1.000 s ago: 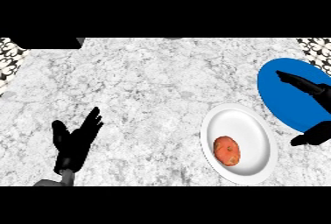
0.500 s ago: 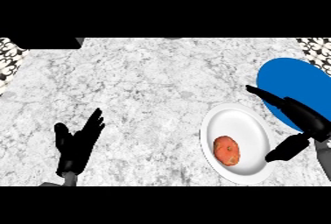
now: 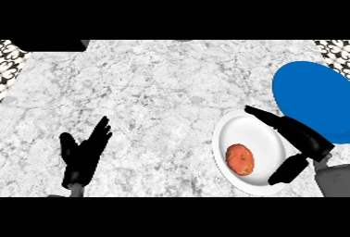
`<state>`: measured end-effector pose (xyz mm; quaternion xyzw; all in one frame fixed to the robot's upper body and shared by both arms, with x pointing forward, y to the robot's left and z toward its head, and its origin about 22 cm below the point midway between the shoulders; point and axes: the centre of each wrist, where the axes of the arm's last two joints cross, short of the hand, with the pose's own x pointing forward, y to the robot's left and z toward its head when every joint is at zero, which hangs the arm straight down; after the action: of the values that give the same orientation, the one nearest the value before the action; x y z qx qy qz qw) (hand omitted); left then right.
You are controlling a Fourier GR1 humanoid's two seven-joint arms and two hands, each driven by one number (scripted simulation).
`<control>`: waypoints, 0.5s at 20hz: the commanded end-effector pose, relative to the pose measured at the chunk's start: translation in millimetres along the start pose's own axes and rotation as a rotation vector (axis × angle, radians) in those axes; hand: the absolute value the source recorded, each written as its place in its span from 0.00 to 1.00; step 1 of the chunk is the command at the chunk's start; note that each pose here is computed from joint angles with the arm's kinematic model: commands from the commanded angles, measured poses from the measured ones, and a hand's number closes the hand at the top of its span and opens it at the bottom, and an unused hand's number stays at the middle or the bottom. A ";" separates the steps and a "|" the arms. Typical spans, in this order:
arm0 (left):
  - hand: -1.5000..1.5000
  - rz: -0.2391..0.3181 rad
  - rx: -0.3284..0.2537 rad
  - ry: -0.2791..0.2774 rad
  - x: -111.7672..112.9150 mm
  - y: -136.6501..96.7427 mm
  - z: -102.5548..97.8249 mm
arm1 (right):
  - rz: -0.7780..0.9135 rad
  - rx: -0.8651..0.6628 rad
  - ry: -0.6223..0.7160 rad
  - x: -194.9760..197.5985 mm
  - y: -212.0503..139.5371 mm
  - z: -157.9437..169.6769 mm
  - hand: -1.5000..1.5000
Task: Pick the squash from the plate and place it in the plate
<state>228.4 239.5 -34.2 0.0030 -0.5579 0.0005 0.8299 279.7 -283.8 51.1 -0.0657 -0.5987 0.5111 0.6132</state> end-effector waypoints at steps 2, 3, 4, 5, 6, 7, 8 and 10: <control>0.50 -0.003 0.011 0.002 7.6 18.3 -13.7 | 0.008 0.035 0.000 18.5 28.2 14.1 0.00; 0.50 0.008 0.007 0.010 5.2 13.8 -1.5 | -0.015 0.029 0.002 25.8 20.8 14.7 0.00; 0.50 0.007 -0.011 -0.022 6.8 0.6 14.0 | -0.022 0.015 -0.004 3.2 23.1 10.1 0.00; 0.50 -0.011 -0.008 0.014 -1.4 -3.7 -3.2 | -0.009 0.021 0.002 3.3 32.9 0.0 0.00; 0.50 -0.009 0.004 0.006 12.4 -0.8 -7.1 | 0.013 0.020 0.013 27.4 37.4 -0.9 0.00; 0.50 -0.003 -0.005 -0.008 14.5 1.8 -17.8 | 0.024 -0.001 0.023 5.0 15.7 11.7 0.00; 0.50 0.015 -0.009 -0.013 10.6 -3.8 -0.2 | 0.073 0.006 0.045 -3.8 29.0 6.5 0.00; 0.50 0.006 -0.024 -0.001 1.4 13.2 -9.3 | 0.088 -0.014 0.068 6.4 27.2 -2.6 0.00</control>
<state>234.8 246.8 -31.5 0.0003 -0.5588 -0.0017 0.8293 262.3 -269.0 38.3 -0.0858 -0.5848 0.5260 0.6116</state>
